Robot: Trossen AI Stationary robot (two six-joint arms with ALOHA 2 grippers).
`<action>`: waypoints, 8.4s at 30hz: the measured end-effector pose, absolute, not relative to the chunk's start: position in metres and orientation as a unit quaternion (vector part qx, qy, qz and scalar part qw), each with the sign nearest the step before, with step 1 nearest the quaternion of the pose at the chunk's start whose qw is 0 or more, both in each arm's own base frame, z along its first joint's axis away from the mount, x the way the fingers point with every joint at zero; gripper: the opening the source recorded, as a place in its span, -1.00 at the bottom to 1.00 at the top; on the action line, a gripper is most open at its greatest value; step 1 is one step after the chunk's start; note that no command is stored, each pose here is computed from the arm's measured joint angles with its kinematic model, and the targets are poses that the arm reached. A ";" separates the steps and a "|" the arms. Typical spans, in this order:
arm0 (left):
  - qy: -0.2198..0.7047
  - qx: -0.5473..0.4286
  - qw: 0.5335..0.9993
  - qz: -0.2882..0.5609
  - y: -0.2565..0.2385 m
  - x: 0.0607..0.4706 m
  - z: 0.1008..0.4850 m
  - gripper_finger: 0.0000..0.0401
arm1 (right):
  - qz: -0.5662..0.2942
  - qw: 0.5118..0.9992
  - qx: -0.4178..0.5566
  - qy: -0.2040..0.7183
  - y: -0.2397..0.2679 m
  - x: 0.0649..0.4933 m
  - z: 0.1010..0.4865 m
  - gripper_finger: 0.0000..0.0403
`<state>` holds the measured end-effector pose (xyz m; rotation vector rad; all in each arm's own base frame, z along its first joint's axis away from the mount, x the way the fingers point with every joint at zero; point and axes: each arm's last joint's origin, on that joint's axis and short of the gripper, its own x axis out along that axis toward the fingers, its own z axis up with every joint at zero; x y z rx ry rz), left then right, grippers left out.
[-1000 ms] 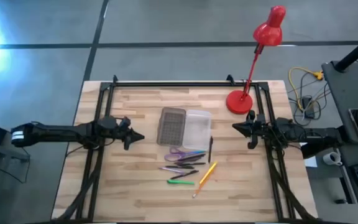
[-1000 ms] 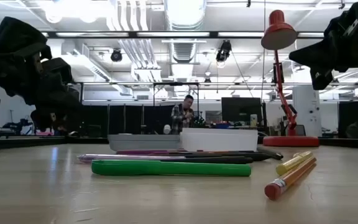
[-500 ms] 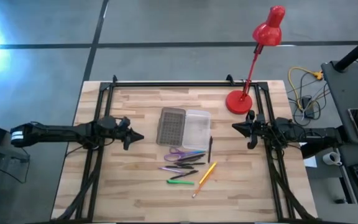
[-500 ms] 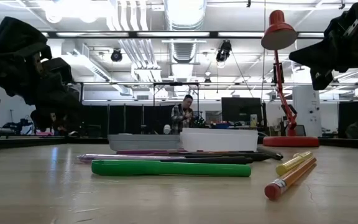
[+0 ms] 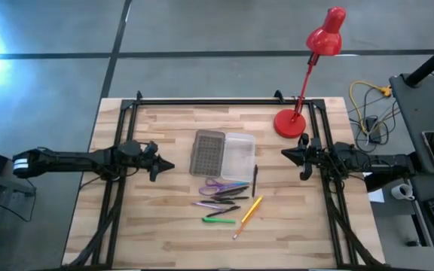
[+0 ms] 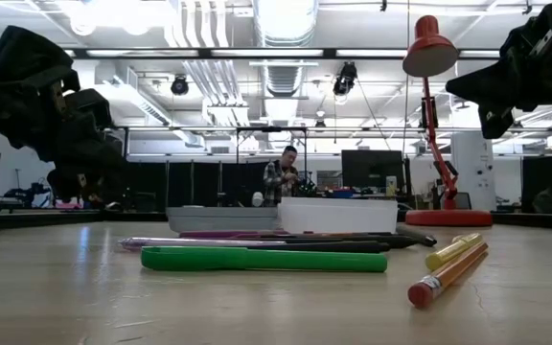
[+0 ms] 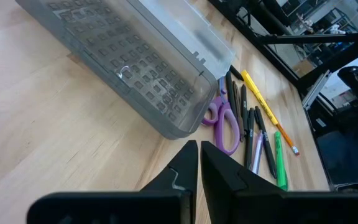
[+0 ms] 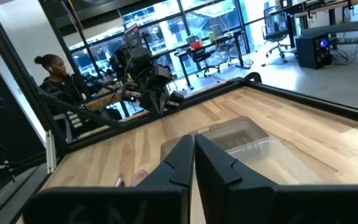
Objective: Pick & place school supplies into a supply box
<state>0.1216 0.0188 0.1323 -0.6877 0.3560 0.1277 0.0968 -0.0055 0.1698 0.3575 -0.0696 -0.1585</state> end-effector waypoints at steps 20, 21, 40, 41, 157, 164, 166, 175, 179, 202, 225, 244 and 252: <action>0.173 -0.335 0.924 0.062 0.019 0.122 0.132 -0.98 | -0.127 0.845 0.506 -0.118 -0.010 0.098 0.174 -0.96; 0.173 -0.335 0.924 0.062 0.019 0.122 0.132 -0.98 | -0.137 0.832 0.522 -0.131 -0.011 0.098 0.174 -0.96; 0.045 -0.505 0.851 0.139 0.025 0.126 0.149 -0.98 | -0.144 0.748 0.597 -0.252 -0.014 0.110 0.219 -0.96; 0.036 -0.504 0.853 0.131 0.025 0.126 0.151 -0.98 | -0.153 0.760 0.584 -0.240 -0.014 0.114 0.226 -0.96; 0.569 -0.018 0.821 0.033 -0.052 0.359 0.161 -0.32 | -0.289 0.737 0.258 0.554 0.069 0.167 0.195 -0.05; 0.553 -0.027 0.832 0.035 -0.052 0.361 0.160 -0.32 | -0.287 0.740 0.261 0.550 0.069 0.168 0.195 -0.05; 0.549 -0.028 0.835 0.035 -0.052 0.361 0.158 -0.32 | -0.289 0.741 0.260 0.548 0.069 0.169 0.195 -0.05; 0.563 -0.028 0.824 0.049 -0.052 0.363 0.137 -0.32 | -0.294 0.742 0.263 0.542 0.069 0.169 0.195 -0.05; 0.564 -0.038 0.823 0.059 -0.052 0.364 0.135 -0.41 | -0.293 0.743 0.263 0.541 0.069 0.169 0.195 -0.05; 0.472 -0.236 0.845 0.085 -0.056 0.343 0.215 -0.77 | -0.295 0.753 0.238 0.537 0.067 0.168 0.193 -0.05; 0.268 -0.502 0.760 0.313 0.024 0.392 0.191 -0.76 | -0.406 0.705 0.400 0.423 0.061 0.164 0.203 -0.05; 0.366 -0.355 0.784 0.353 0.026 0.458 0.202 -0.76 | -0.414 0.706 0.390 0.422 0.060 0.163 0.202 -0.05; 0.395 -0.360 0.767 0.354 0.019 0.445 0.185 -0.76 | -0.416 0.708 0.382 0.423 0.059 0.162 0.202 -0.05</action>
